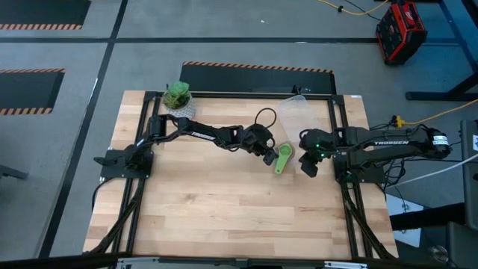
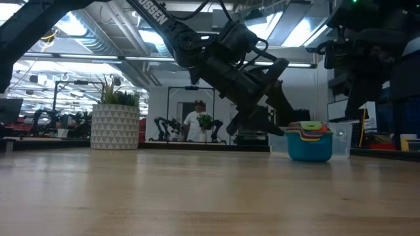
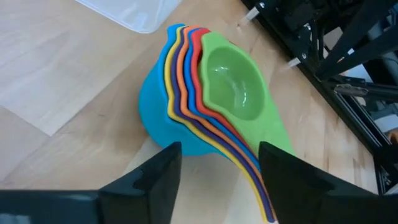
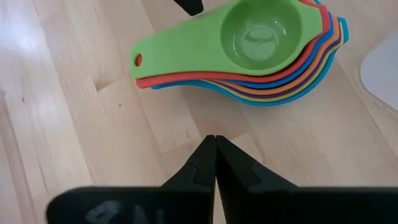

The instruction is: Nest measuring cups in basket

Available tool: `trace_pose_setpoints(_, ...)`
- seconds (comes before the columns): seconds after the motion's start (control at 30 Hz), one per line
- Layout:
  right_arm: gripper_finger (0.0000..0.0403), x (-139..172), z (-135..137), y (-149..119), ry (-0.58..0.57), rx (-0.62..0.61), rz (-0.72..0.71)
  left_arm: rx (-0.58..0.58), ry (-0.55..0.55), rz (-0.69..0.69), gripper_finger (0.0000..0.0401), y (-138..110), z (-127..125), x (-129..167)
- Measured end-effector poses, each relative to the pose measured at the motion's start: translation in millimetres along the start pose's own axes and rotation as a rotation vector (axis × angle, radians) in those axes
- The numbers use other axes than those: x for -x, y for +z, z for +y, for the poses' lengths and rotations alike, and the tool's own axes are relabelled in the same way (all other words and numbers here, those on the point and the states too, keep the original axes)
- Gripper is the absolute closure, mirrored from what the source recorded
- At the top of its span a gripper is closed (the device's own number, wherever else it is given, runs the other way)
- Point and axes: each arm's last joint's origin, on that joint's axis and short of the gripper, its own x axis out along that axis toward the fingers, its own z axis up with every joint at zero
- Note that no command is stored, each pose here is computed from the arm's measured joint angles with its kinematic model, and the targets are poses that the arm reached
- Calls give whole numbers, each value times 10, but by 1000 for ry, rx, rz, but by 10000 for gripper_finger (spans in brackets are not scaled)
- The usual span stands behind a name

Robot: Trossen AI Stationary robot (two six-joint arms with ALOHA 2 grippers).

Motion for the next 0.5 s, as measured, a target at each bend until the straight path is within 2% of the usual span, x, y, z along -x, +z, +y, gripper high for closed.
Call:
trace_pose_setpoints(0.23, 391, 0, 0, 0, -1, 18, -1, 3, -2, 2, 139, 2, 2, 1)
trace_pose_setpoints(0.5, 391, -1, -1, 0, -1, 18, 0, 84, -106, 44, 130, 148, 105, 54)
